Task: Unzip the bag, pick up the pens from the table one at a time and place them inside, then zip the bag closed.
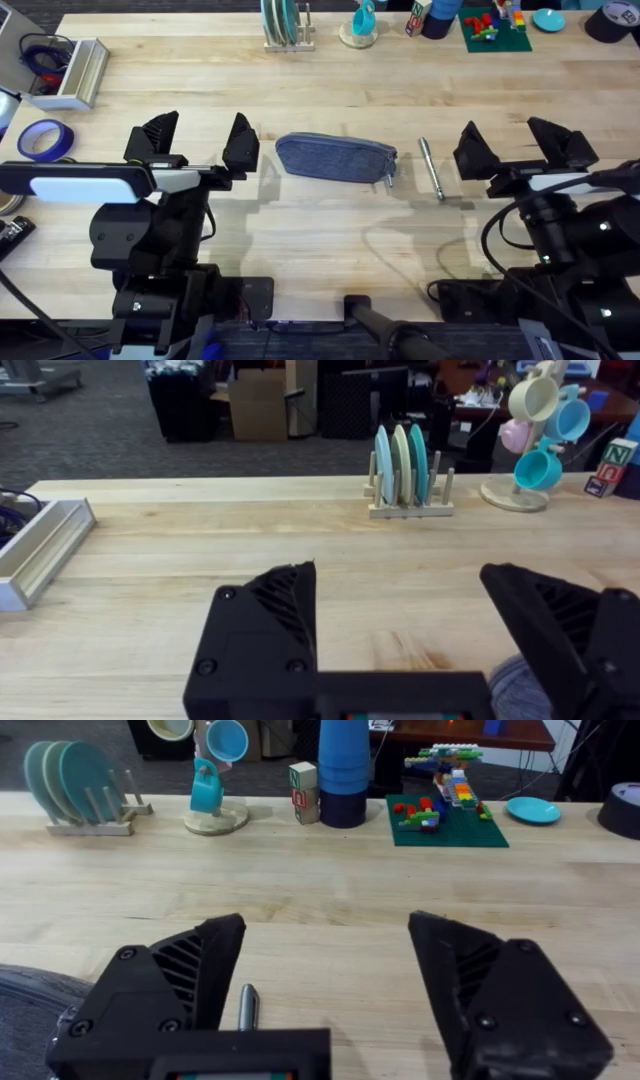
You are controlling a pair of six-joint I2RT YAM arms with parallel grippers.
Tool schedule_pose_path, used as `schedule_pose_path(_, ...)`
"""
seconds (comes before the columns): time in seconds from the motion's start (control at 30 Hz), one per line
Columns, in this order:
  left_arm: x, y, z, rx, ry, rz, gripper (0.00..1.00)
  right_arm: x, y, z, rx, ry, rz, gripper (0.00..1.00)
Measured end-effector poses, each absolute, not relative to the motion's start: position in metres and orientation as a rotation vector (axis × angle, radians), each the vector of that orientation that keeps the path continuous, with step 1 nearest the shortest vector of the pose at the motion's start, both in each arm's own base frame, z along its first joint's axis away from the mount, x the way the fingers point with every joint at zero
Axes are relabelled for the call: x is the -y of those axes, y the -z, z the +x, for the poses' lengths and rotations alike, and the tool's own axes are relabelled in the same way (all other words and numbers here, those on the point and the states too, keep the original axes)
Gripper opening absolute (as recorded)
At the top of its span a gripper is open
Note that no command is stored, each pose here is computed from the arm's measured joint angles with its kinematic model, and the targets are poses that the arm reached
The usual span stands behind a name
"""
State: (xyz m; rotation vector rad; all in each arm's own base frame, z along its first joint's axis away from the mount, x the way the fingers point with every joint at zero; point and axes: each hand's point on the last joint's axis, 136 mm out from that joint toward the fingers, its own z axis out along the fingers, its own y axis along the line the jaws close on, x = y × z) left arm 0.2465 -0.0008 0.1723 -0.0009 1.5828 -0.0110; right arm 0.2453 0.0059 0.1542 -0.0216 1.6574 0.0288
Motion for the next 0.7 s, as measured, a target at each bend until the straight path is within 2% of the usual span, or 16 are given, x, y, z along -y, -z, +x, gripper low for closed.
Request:
schedule_pose_path(0.6, 0.001, -0.173, 0.247, -1.579, 0.011, -0.001, 0.995, -0.006, -0.155, 0.245, -1.656, -0.029, -0.022, 0.995)
schedule_pose_path(0.7, 0.001, -0.189, 0.246, -1.517, 0.011, 0.0, 0.995, -0.006, -0.155, 0.245, -1.654, -0.029, -0.022, 0.995)
